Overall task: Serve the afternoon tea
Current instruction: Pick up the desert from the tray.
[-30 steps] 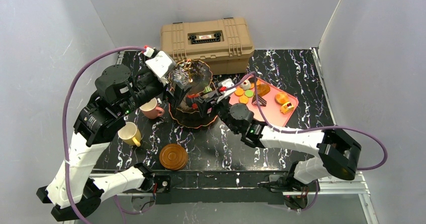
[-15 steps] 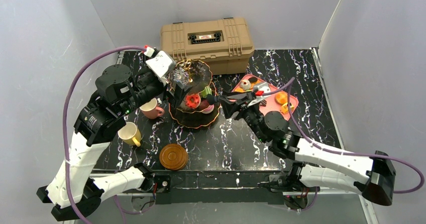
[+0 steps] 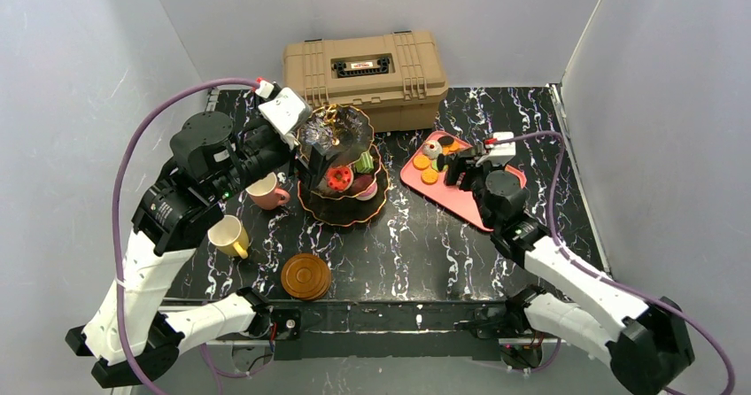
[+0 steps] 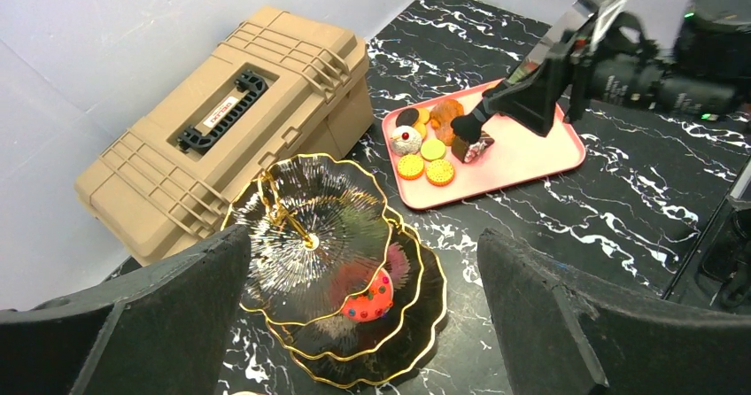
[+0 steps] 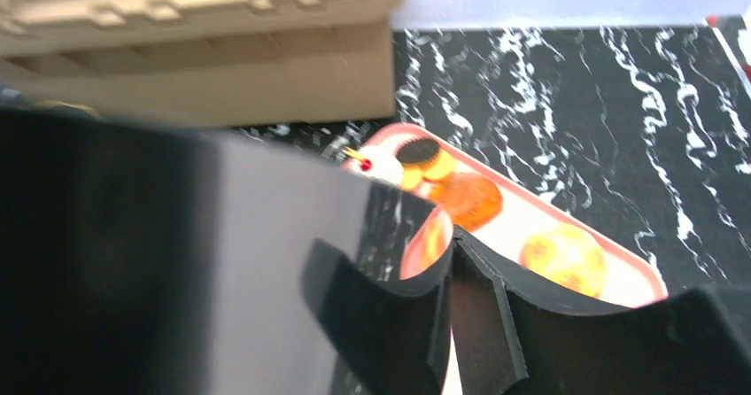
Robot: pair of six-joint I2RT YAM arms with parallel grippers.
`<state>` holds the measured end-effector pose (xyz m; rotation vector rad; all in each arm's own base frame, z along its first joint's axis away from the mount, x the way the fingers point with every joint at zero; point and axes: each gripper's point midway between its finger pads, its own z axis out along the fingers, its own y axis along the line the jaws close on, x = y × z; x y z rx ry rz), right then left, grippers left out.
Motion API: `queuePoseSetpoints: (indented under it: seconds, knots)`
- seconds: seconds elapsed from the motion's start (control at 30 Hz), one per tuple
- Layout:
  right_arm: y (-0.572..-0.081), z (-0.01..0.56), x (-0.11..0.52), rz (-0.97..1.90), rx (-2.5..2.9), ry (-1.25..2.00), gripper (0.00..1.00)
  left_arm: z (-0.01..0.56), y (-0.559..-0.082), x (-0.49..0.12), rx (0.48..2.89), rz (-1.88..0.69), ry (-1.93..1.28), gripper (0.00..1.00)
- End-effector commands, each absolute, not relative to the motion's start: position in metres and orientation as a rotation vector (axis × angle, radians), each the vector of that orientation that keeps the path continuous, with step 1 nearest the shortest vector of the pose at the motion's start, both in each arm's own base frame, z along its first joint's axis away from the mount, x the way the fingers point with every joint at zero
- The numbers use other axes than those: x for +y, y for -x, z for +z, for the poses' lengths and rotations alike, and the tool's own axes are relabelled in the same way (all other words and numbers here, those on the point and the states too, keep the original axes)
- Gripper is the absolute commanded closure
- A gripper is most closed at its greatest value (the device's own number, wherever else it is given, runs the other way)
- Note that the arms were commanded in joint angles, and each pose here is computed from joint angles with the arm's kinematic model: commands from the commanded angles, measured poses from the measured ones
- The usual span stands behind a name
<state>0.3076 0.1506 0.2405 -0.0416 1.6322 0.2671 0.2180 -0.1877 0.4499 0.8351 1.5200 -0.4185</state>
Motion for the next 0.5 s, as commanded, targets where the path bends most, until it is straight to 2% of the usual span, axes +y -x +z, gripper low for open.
queuePoseSetpoints:
  seconds: [0.0,0.17,0.47]
  knots:
    - [-0.327,0.207,0.142,0.242,1.67,0.098,0.24,0.464,-0.214,-0.185,1.49,-0.431,-0.819,0.02]
    - [-0.348,0.179,0.122,0.194,1.72,0.077,0.2,0.464,-0.215,-0.185,1.489,-0.421,-0.824,0.02]
    - [-0.372,0.157,0.117,0.253,1.761,0.109,0.2,0.461,-0.215,-0.186,1.498,-0.432,-0.828,0.02]
